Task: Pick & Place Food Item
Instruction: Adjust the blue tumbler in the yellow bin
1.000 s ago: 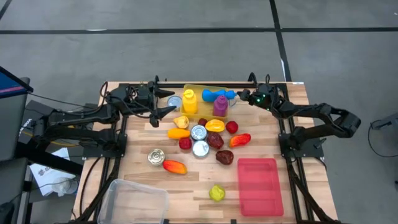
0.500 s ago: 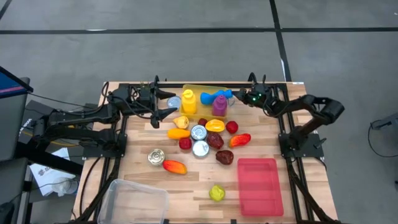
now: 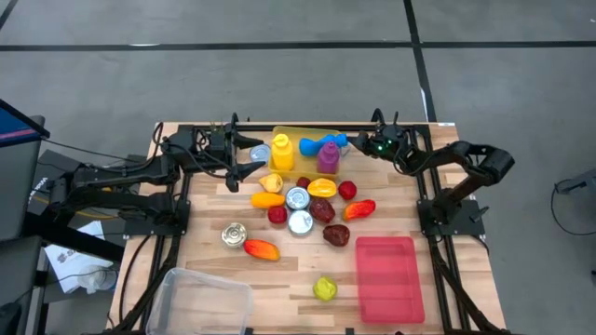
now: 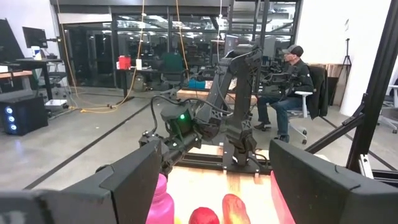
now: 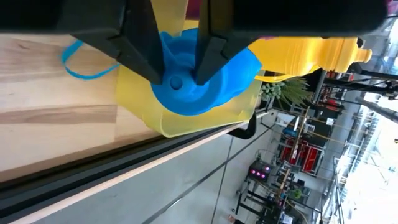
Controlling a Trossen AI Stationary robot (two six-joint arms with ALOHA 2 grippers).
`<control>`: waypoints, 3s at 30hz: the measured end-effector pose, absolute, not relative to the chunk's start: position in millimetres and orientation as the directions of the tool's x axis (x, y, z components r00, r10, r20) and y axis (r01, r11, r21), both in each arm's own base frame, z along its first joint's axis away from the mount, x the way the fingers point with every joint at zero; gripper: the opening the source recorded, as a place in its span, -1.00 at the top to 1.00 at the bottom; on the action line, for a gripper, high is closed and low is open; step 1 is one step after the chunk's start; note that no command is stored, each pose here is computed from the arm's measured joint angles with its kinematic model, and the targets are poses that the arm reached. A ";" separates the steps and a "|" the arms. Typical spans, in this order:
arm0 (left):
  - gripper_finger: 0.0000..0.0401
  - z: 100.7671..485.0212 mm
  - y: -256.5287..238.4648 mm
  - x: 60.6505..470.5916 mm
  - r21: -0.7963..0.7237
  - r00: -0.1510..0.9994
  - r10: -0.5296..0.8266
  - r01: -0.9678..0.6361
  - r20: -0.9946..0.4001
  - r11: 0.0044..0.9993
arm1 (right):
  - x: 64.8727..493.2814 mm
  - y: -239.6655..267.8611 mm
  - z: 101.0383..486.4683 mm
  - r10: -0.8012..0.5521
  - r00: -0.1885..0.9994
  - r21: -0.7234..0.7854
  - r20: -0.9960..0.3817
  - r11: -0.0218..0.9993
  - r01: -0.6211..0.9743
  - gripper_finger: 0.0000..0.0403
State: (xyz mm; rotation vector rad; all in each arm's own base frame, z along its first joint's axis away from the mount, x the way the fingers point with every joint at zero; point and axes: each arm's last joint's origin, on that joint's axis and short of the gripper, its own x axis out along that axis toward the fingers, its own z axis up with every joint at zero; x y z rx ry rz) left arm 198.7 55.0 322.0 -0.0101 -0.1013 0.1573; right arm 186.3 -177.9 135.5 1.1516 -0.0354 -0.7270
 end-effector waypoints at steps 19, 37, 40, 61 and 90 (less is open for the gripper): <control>-0.44 321.7 55.0 198.7 -0.011 0.983 0.157 -0.157 0.097 0.988 | 191.3 -174.3 139.5 -0.512 0.809 0.799 -0.287 0.339 0.498 0.99; -0.44 321.1 55.0 198.7 -0.011 0.983 0.157 -0.157 0.090 0.988 | 199.6 -168.7 147.5 -0.489 0.846 0.748 -0.212 0.475 0.463 1.00; -0.44 321.0 55.0 198.8 -0.011 0.983 0.157 -0.157 0.090 0.988 | 204.2 -170.6 153.0 -0.471 0.861 0.741 -0.192 0.506 0.442 1.00; -0.44 318.9 55.1 198.9 0.001 0.985 0.158 -0.159 0.068 0.987 | 178.2 -151.6 202.4 -0.625 0.553 0.460 -0.551 0.325 0.826 1.00; -0.44 318.5 55.1 199.0 -0.003 0.985 0.158 -0.158 0.064 0.987 | 175.2 -195.9 179.8 -0.528 0.686 0.665 -0.501 0.272 0.695 -0.43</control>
